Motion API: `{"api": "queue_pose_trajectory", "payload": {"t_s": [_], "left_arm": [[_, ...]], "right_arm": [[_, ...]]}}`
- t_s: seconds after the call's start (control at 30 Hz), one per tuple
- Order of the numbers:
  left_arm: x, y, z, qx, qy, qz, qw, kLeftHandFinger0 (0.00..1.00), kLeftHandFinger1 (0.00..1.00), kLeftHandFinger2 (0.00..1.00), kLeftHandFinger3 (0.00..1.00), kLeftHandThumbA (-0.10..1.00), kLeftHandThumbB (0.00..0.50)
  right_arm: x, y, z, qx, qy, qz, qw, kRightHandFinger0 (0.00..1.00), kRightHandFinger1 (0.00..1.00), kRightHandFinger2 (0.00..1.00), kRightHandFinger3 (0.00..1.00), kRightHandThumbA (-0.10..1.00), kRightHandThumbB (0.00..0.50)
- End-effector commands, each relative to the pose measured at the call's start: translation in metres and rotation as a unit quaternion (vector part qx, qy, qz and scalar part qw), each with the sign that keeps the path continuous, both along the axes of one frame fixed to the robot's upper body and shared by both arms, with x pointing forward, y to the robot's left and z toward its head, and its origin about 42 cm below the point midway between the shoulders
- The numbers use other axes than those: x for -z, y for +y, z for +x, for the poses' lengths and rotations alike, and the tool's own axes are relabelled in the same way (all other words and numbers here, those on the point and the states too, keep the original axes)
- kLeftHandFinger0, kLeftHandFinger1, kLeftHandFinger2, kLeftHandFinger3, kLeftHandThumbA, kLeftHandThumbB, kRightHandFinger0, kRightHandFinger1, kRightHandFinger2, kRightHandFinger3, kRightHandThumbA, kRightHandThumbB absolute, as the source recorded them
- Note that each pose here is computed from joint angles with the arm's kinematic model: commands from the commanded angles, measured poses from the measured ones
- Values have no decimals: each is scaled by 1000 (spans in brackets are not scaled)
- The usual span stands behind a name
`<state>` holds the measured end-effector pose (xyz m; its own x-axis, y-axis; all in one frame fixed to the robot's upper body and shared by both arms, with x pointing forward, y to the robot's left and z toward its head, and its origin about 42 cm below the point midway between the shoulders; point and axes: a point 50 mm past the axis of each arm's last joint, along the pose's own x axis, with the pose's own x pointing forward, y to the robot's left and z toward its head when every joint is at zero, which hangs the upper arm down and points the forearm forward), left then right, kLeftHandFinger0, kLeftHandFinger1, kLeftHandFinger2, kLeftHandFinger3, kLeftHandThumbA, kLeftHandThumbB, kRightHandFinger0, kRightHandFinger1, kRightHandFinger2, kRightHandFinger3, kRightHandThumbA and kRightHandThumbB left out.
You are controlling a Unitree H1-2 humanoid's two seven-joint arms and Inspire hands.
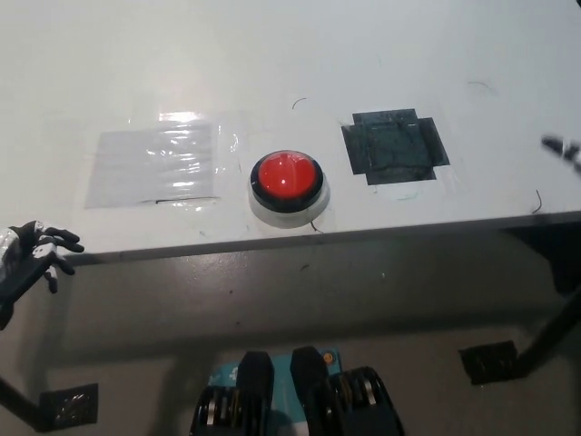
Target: The robot uses its right hand to make a fist and press the red button kept in the middle of the desk
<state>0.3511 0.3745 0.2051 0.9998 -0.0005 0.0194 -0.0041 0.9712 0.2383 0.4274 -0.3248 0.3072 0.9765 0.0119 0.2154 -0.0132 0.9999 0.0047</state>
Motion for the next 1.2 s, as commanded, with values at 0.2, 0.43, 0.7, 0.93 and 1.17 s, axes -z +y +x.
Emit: {"api": "queue_pose_trajectory", "payload": {"t_s": [0.2,0.43,0.7,0.93,1.17], "left_arm": [[-20,1,8,16,-19,11,1000,189,328,443,572,467,0],[-18,-1,11,22,-19,14,999,170,304,433,563,483,0],[-17,-5,15,27,-17,23,999,182,313,464,590,512,0],[-18,-7,20,32,-20,23,999,201,318,464,601,515,0],[-21,-12,24,41,-26,22,999,173,297,439,582,517,0]], "right_arm": [[-158,77,60,-66,-165,-17,984,346,117,53,114,1000,400],[-180,128,87,-92,-168,-11,981,1,85,252,162,1000,369],[-201,206,88,-146,-160,34,976,0,0,251,313,1000,335],[-188,265,83,-209,-126,73,967,0,0,292,378,1000,386],[-134,297,84,-228,-98,52,967,0,0,311,369,1000,357]]}}
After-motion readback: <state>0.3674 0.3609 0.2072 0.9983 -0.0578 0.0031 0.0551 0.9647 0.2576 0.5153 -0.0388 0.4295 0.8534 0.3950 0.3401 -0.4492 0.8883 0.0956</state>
